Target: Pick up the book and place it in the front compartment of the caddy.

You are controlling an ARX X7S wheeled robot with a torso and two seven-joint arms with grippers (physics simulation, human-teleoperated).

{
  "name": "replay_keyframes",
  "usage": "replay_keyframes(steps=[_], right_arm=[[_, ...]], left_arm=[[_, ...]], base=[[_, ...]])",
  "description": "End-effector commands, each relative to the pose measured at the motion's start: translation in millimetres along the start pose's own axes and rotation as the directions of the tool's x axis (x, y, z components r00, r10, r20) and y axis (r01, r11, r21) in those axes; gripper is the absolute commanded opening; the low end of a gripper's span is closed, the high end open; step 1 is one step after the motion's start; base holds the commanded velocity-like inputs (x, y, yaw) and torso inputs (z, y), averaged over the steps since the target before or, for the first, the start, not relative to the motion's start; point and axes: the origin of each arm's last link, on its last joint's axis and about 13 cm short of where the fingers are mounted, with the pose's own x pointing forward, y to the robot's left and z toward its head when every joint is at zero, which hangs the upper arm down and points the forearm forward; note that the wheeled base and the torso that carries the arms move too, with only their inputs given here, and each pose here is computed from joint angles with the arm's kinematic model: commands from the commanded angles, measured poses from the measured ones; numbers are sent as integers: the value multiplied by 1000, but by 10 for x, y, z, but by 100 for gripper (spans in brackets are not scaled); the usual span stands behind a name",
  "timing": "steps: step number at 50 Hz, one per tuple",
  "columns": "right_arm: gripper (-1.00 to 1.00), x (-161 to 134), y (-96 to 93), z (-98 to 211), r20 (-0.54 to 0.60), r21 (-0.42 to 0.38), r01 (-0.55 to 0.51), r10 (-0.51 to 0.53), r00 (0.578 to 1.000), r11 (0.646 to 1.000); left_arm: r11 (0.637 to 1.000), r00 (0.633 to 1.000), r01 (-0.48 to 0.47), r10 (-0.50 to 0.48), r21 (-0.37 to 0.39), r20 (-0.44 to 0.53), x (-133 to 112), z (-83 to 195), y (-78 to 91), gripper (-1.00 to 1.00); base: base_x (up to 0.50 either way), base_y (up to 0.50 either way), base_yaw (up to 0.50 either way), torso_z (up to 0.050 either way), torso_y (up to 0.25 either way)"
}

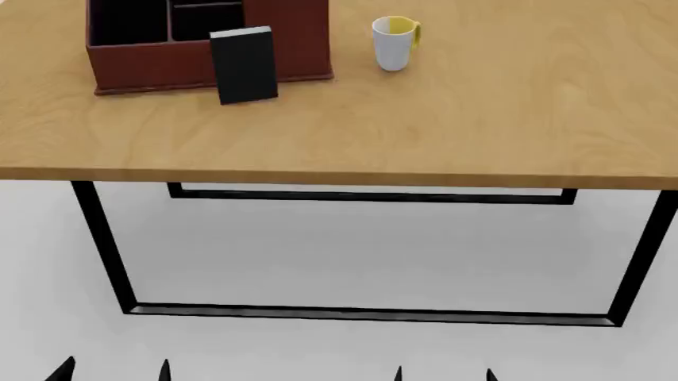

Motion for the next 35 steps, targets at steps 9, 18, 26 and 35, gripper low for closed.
replay_keyframes(steps=[9,18,26,35], right_arm=[[100,-5,4,-1,0,1,-7,7,1000,1000],[100,27,-54,95,15,-7,2,-2,1000,1000],[100,252,-117,447,85,-63,8,-2,996,998],[100,244,-126,1087,216,-90,58,-37,976,994]], left_arm=[[1000,1000,-5,5,2,-1,2,0,2,100],[1000,1000,-8,8,-3,17,86,139,36,100],[1000,993,3,-1,-13,117,298,569,91,100],[1000,967,1,0,-5,256,219,1234,119,100]], base=[[0,0,0,0,0],[0,0,0,0,0],[0,0,0,0,0],[0,0,0,0,0]])
